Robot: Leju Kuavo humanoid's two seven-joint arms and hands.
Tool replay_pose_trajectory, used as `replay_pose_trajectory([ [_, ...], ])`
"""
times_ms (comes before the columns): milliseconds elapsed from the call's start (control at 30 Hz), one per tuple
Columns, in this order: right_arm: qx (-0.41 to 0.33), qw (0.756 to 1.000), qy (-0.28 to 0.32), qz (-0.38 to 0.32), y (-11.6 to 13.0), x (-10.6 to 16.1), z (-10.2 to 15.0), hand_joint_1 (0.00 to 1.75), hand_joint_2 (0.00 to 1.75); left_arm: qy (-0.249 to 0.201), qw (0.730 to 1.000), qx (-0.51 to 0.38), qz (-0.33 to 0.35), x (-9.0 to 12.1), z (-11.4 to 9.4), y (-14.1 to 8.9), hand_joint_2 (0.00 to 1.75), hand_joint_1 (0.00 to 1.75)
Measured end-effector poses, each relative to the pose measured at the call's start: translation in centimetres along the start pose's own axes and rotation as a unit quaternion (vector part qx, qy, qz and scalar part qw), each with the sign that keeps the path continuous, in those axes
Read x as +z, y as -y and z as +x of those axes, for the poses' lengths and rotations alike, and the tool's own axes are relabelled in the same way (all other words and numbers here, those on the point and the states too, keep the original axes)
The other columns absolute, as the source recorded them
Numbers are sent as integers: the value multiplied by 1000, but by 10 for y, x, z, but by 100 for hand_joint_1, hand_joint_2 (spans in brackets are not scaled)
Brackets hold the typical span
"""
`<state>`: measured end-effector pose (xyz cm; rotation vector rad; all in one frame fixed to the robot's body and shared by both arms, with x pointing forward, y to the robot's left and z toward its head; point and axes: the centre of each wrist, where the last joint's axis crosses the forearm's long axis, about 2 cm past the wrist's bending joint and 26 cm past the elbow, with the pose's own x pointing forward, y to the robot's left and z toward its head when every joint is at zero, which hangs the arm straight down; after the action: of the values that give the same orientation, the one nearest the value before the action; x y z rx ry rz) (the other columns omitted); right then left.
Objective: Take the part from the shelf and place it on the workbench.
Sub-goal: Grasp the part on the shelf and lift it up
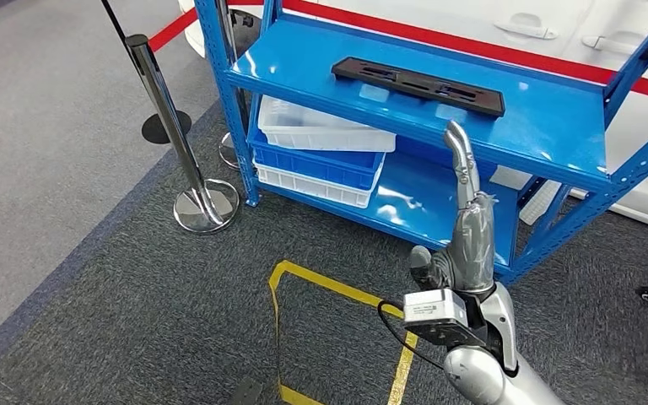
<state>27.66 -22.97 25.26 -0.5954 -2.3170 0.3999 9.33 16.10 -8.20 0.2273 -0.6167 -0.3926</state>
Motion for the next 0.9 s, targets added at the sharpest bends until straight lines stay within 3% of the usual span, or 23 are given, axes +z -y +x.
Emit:
replay_pose_trajectory([
  [900, -20, 1000, -3, 12, -1, 4, 0, 0, 0, -1, 1000, -5, -4, 1, -3, 0, 0, 0],
])
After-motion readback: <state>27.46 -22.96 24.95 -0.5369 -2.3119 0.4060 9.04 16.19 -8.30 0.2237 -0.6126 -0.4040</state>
